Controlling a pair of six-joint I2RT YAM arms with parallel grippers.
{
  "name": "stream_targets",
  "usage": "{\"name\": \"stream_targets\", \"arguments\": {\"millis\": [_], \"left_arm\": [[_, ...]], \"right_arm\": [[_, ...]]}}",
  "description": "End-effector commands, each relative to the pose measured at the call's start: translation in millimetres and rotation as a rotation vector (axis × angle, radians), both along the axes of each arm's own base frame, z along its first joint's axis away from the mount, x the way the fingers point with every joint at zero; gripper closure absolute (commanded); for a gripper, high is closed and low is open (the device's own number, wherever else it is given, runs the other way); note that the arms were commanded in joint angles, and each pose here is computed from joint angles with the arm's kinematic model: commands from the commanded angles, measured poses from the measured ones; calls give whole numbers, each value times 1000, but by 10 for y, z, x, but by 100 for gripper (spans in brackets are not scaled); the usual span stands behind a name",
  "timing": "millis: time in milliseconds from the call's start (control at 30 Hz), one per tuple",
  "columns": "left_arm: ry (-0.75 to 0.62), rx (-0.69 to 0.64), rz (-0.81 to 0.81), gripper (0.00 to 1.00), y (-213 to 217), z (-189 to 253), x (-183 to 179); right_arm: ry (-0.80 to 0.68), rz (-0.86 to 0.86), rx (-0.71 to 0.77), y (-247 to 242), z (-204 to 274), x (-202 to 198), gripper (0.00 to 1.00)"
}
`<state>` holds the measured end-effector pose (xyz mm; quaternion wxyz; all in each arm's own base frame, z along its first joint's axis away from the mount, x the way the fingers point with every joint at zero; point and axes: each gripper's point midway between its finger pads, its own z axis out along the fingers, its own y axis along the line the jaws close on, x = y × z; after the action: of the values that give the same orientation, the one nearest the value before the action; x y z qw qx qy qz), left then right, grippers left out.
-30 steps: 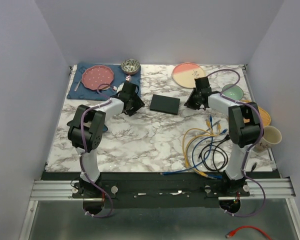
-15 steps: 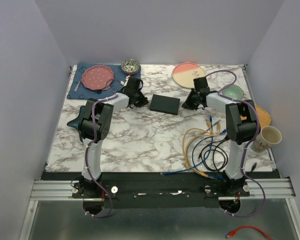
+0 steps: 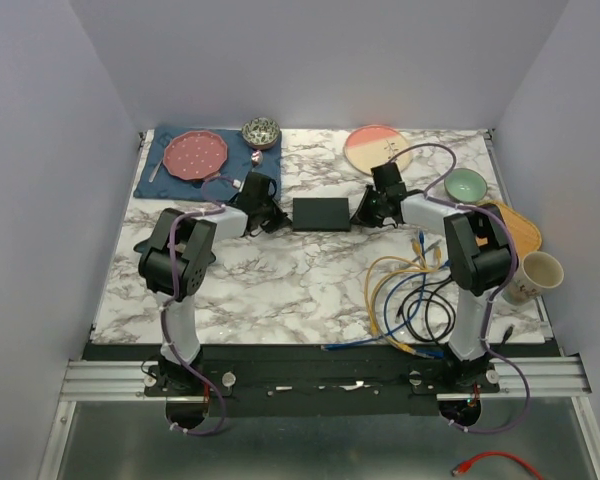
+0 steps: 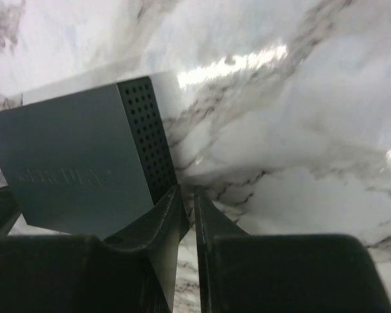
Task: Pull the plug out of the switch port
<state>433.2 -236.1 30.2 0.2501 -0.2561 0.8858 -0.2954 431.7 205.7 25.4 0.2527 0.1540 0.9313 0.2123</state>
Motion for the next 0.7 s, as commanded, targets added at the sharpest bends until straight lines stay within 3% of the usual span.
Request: {"name": "stream_targets", "arguments": {"millis": [0,267,433,467,567,600,667], "left_arm": [[65,-2,-45,100,13,2,-518],[52,58,-11,100,386,83,-1049],[31,105,16,97,577,160,-1119],[24,119,26,93,638,244,-1117],[-57,210,81,66,940,593,-995],[-91,254,116,49,1065,707,-947],[-178,305,134,28,1204,1073,-915]], "right_arm": [[24,115,27,385,-17,-436,77],[67,193,65,669,-146,-1116,77],[49,224,78,819,-45,-1268,77],[28,189,47,738,-24,-1219,76],[-94,109,-44,428,304,-1095,71],[-117,86,-74,298,383,-1096,66],[-237,52,-111,138,772,-1038,61]]}}
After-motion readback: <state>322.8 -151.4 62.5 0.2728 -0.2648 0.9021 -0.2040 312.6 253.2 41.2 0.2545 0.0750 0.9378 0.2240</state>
